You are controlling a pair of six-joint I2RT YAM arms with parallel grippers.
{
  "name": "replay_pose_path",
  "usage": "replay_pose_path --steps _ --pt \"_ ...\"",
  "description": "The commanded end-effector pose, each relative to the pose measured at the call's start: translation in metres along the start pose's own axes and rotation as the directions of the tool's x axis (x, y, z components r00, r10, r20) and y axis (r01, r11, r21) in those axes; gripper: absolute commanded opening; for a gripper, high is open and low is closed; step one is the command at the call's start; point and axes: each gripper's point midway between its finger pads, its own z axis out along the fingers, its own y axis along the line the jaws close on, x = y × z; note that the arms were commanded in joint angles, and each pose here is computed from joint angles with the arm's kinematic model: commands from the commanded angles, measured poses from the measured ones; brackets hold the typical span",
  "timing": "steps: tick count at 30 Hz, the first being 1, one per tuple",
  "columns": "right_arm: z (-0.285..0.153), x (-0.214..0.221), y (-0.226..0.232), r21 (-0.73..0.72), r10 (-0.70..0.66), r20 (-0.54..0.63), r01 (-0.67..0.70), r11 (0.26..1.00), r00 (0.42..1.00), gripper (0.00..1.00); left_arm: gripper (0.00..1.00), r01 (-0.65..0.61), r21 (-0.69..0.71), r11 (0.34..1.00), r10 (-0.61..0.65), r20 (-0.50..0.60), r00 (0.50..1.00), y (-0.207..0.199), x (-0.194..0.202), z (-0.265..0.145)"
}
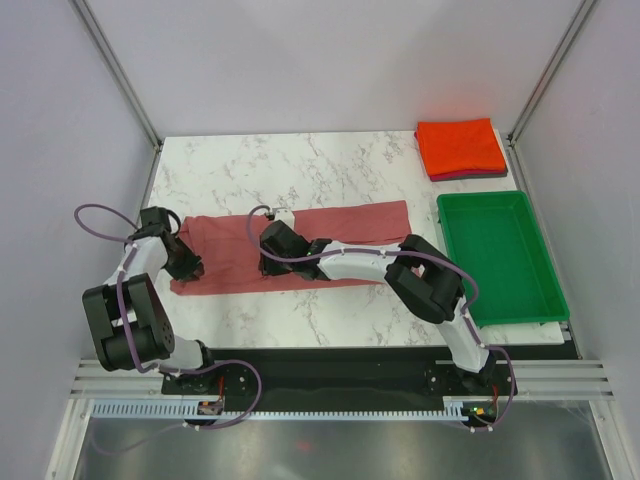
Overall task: Fold and stack the t-shirts
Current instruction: Fold the tshirt
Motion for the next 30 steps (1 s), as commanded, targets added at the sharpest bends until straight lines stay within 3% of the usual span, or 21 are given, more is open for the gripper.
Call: replay_pose_path --steps 1,5,9,18,25,30 --pt "0.004 -0.003 -0.012 0.086 0.047 0.022 -0.049 0.995 0.999 0.40 0.30 0.046 0.014 0.999 -0.046 0.021 0.999 -0.005 -0.001 0.002" --pt "0.005 0.004 -0.018 0.109 0.046 0.011 -0.047 0.993 0.999 0.36 0.29 0.038 0.002 0.999 -0.038 0.056 0.998 -0.001 -0.003 -0.003" --pt "0.005 0.005 -0.018 0.104 0.039 0.005 -0.039 0.994 0.999 0.19 0.29 0.024 0.008 1.000 -0.024 0.091 0.996 -0.001 -0.005 -0.010" --pt "-0.005 -0.004 -0.015 0.097 0.036 0.027 -0.038 0.995 0.999 0.00 0.29 0.025 -0.019 1.000 -0.022 0.153 0.988 0.007 -0.009 -0.020" --pt "-0.018 -0.015 -0.010 0.087 0.044 0.054 -0.049 0.995 0.998 0.00 0.32 0.021 0.013 1.000 -0.023 0.177 0.984 0.005 -0.008 -0.028" --pt "-0.017 -0.015 -0.007 0.075 0.048 0.050 -0.051 0.996 0.998 0.01 0.24 0.045 0.033 0.998 -0.050 0.152 0.987 0.002 -0.002 -0.024"
